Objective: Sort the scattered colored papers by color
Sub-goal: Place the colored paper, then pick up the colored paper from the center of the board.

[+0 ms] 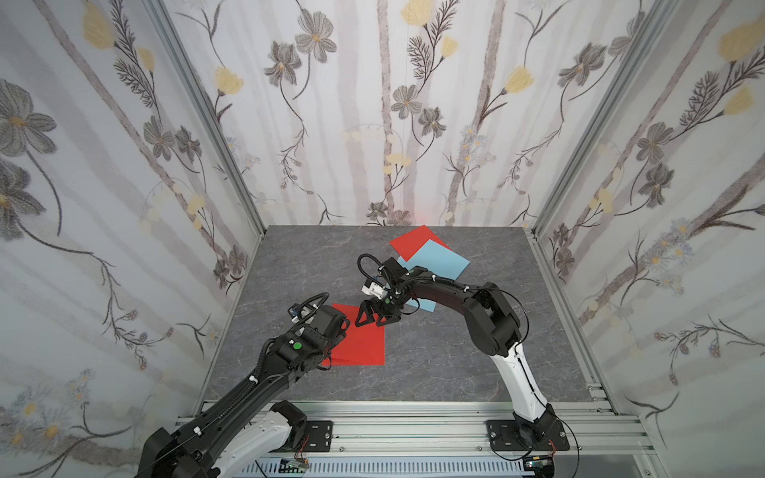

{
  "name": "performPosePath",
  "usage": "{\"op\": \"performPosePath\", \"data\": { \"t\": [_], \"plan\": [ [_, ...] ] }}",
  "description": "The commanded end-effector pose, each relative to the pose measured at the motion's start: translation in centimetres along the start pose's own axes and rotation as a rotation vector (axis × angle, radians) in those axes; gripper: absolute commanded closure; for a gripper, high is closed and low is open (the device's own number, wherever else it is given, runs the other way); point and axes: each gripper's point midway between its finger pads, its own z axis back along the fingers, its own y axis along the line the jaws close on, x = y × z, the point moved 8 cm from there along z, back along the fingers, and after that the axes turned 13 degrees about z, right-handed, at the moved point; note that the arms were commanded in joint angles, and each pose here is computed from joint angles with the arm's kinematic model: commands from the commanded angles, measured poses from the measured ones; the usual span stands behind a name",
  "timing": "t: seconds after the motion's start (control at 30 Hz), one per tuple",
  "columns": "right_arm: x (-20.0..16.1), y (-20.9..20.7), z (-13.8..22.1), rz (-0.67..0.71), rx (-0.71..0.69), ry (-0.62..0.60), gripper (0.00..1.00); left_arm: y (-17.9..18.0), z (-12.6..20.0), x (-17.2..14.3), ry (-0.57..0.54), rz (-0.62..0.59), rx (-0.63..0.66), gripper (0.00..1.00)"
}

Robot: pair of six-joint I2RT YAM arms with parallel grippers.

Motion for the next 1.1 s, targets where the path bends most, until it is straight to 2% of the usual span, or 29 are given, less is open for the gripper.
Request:
{"op": "performPosePath", "data": {
  "t": [0.0,0.07,0.2,0.37,0.47,0.53,0.63,0.77,0.93,1.07],
  "plan": [
    [-0.1,-0.1,-0.2,-0.012,-0.011,0.007,0.00,0.7,1.4,1.1,-0.056,-0.124,0.146,0.00],
    [0.0,0.0,0.0,-0.011,-0.014,0.003,0.00,-0.9,2.2,1.8,-0.081,-0.157,0.109,0.00],
    [0.9,1.3,1.5,0.016,-0.023,-0.039,0.00,-4.6,2.5,2.5,-0.112,-0.188,-0.049,0.00],
    [1.9,3.0,5.7,0.046,-0.075,-0.109,0.00,-8.7,2.0,3.7,-0.197,-0.279,-0.032,0.00],
    [2.0,2.5,8.7,0.067,-0.196,-0.155,0.00,-11.1,1.5,4.4,-0.251,-0.332,-0.030,0.00],
    [2.2,1.3,10.7,0.080,-0.336,-0.196,0.00,-12.8,0.7,4.8,-0.256,-0.340,-0.086,0.00],
    [2.9,-1.0,13.1,0.086,-0.466,-0.239,0.00,-15.4,-1.2,5.3,-0.208,-0.310,-0.153,0.00],
    [4.7,-5.0,15.5,0.062,-0.553,-0.289,0.00,-19.3,-4.3,6.2,-0.125,-0.294,-0.206,0.00],
    [7.0,-10.8,19.4,-0.017,-0.624,-0.382,0.00,-25.2,-11.4,7.2,0.122,-0.242,-0.350,0.00],
    [8.3,-15.2,22.0,-0.084,-0.596,-0.468,0.00,-29.0,-17.0,7.7,0.225,-0.197,-0.425,0.05]
  ]
}}
